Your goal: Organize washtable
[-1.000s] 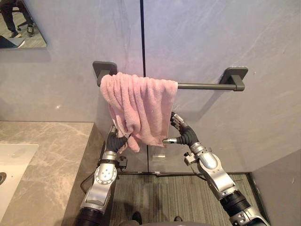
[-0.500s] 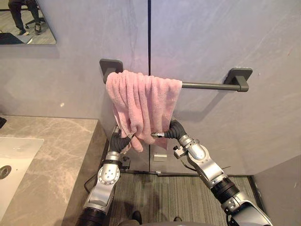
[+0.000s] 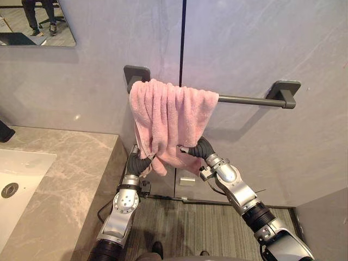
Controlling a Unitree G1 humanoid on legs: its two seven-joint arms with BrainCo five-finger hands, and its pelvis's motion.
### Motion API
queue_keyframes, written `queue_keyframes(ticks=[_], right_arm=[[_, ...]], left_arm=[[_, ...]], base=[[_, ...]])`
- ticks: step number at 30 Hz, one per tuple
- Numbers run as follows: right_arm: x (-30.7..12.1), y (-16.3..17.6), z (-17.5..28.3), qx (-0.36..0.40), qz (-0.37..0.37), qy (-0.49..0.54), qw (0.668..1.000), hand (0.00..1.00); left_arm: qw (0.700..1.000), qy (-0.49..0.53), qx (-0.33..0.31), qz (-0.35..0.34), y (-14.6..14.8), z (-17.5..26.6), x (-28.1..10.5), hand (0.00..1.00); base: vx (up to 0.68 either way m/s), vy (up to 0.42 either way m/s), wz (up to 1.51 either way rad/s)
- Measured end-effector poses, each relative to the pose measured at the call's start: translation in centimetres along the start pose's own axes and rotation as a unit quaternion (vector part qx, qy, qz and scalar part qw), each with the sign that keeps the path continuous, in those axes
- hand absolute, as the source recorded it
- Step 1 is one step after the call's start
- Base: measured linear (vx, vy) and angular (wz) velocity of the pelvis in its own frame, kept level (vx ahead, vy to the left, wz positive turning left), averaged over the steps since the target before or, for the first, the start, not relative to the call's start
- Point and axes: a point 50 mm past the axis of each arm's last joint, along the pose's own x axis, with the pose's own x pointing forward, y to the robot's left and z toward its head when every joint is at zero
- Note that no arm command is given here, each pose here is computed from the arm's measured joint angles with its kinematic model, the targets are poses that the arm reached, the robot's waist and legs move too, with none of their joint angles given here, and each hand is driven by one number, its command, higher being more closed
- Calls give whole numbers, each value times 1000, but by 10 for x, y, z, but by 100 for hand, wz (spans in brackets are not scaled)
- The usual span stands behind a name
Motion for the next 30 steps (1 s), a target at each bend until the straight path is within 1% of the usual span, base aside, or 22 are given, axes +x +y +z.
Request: queue_keyframes(ticks=[8,13,22,30], right_arm=[[-2,-23,4,6,-48,-10,999,100],[-10,-33,2,16,-76,-9,997,100],[-24,-40,-7,48,-119,-3,992,100],[-26,-43,-9,52,-129,2,990,100]], left_arm=[[1000,-3,0,6,3,1,0,100],[1000,-18,-16,4,-2,8,1,100],[999,-19,-40,-13,-14,10,1,100],[999,-16,-45,-21,-17,9,3,100]], base=[[-4,-2,0],[0,0,0],[0,0,0],[0,0,0]])
